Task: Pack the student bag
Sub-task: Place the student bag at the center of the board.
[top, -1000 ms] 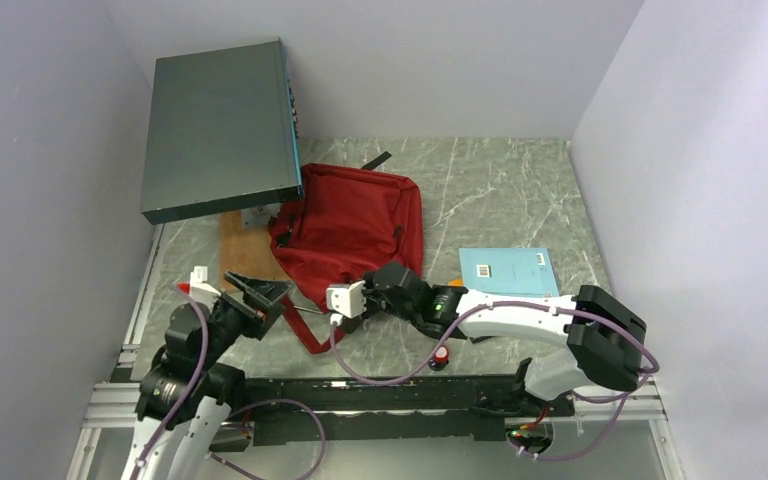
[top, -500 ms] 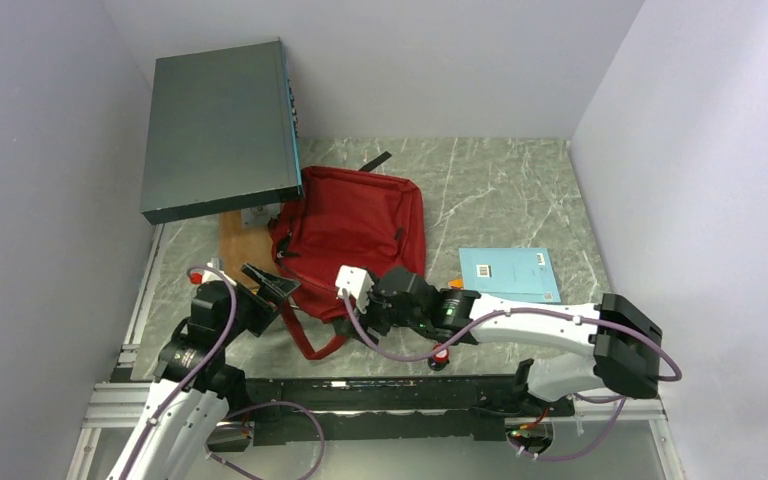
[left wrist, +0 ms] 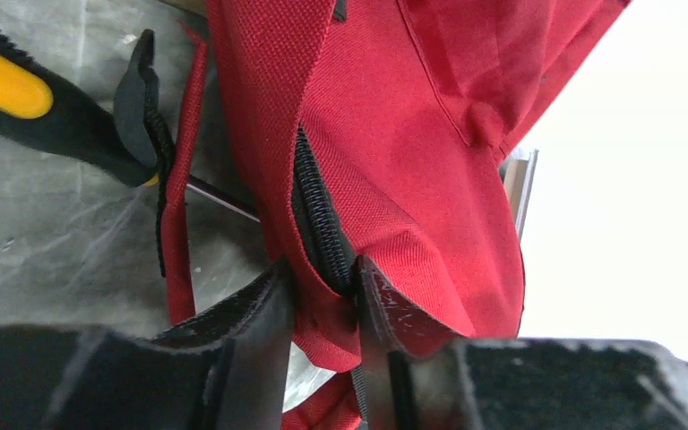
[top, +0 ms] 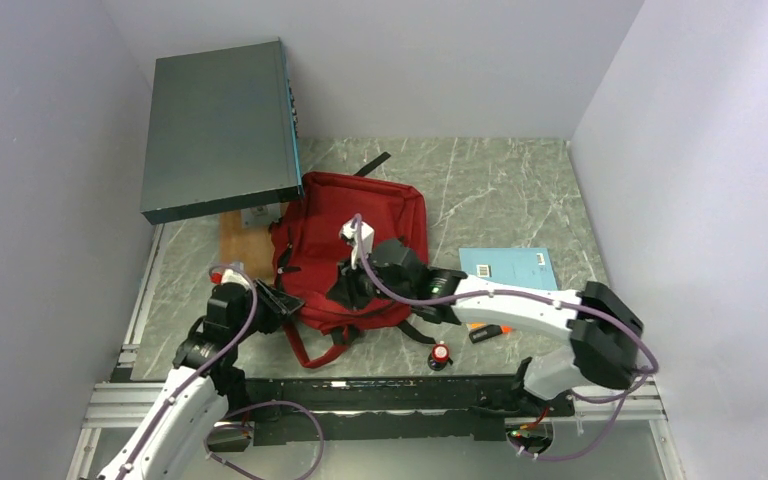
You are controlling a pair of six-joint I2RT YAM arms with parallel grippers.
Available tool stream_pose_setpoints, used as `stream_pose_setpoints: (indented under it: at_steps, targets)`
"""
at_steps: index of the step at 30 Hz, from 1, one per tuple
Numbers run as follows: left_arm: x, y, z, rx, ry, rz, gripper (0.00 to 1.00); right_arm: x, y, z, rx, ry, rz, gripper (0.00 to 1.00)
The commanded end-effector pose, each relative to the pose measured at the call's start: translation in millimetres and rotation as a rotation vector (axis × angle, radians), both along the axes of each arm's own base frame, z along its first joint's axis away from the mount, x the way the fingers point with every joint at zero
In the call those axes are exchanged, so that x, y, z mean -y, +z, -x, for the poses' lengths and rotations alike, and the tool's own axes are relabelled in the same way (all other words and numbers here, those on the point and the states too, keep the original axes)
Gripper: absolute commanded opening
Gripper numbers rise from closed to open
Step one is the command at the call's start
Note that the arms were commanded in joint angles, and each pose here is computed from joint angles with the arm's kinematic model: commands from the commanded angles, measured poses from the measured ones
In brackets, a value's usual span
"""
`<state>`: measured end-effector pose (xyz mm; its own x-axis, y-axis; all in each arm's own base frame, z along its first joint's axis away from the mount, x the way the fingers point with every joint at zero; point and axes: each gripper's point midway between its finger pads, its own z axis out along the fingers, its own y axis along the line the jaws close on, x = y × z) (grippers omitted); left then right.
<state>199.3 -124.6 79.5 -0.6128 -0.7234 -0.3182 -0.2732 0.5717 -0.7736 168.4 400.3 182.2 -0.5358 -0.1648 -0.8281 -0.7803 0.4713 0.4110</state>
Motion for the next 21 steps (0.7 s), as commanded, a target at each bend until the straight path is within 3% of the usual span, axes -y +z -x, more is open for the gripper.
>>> stream_pose_setpoints:
  at_steps: [1, 3, 4, 5, 7, 10, 15, 21]
  targets:
    - [15.6, 14.2, -0.6, 0.125, -0.092, 0.069, 0.33, -20.4, -24.0, -9.0, -0.078, -0.050, -0.025, 0.15]
    - [16.2, 17.8, 1.2, 0.169, -0.111, 0.064, 0.34, -22.5, -54.4, 3.2, -0.140, -0.027, -0.030, 0.09]
    - [15.9, 19.1, 2.1, 0.187, -0.119, 0.057, 0.40, -21.1, -69.3, 6.6, -0.168, -0.030, -0.028, 0.06]
    - [13.6, 16.6, 4.9, 0.177, -0.119, 0.039, 0.49, -19.1, -83.0, 8.2, -0.185, -0.036, -0.017, 0.05]
    - [1.8, 12.7, 9.7, 0.133, -0.085, -0.025, 0.80, -10.9, -104.9, 3.6, -0.176, -0.078, 0.028, 0.04]
    - [-27.1, 19.3, 12.4, 0.080, 0.006, -0.168, 0.99, -1.3, -110.0, -6.9, -0.099, -0.107, 0.080, 0.05]
    - [-50.5, 55.8, -4.2, 0.098, 0.065, -0.264, 0.99, 4.5, -86.1, -22.1, 0.011, -0.148, 0.095, 0.20]
    - [-44.0, 62.6, -36.0, 0.155, -0.011, -0.209, 0.81, -18.8, -55.1, -28.7, 0.025, -0.135, 0.006, 0.44]
